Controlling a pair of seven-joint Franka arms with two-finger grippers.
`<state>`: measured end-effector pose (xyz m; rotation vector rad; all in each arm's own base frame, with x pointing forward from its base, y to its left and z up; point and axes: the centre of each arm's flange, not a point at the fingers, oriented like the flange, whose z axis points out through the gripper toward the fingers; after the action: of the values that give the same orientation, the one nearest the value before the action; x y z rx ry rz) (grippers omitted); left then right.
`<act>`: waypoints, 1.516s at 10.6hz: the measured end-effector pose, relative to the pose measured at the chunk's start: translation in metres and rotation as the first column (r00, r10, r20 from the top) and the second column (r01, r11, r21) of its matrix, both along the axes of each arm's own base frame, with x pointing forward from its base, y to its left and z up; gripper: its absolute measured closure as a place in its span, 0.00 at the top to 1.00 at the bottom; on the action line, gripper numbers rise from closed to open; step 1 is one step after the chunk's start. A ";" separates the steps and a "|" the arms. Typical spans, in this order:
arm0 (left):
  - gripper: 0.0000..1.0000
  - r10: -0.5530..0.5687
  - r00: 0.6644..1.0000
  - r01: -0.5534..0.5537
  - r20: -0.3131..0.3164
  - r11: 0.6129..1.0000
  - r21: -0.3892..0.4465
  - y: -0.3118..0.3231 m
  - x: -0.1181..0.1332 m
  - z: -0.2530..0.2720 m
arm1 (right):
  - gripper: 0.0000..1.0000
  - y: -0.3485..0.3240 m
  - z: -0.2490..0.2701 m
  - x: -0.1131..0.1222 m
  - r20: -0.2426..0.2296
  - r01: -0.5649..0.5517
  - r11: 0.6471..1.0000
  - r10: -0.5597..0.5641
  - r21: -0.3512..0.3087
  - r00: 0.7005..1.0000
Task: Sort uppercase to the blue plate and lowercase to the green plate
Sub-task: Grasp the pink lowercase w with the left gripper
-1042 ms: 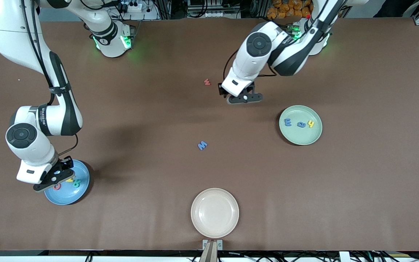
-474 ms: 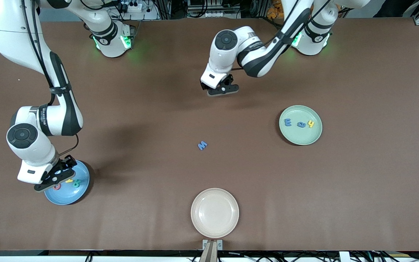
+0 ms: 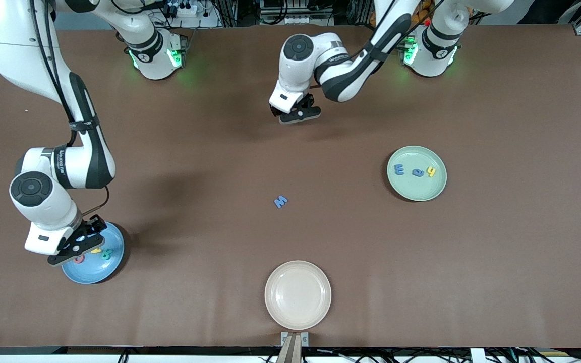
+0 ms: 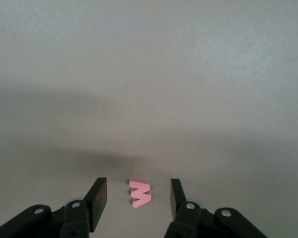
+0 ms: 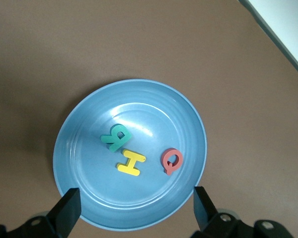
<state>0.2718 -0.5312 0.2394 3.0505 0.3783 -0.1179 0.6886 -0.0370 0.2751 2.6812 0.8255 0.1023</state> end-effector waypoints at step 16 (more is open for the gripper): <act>0.57 0.020 1.000 -0.020 0.018 0.999 0.027 -0.004 -0.043 -0.057 | 1.00 -0.010 -0.020 -0.003 -0.027 0.023 1.000 -0.023 -0.001 0.999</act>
<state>0.2290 -0.5352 0.1824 3.0714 0.4126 -0.0854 0.6858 -0.0467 0.2547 2.6961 0.8022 0.0608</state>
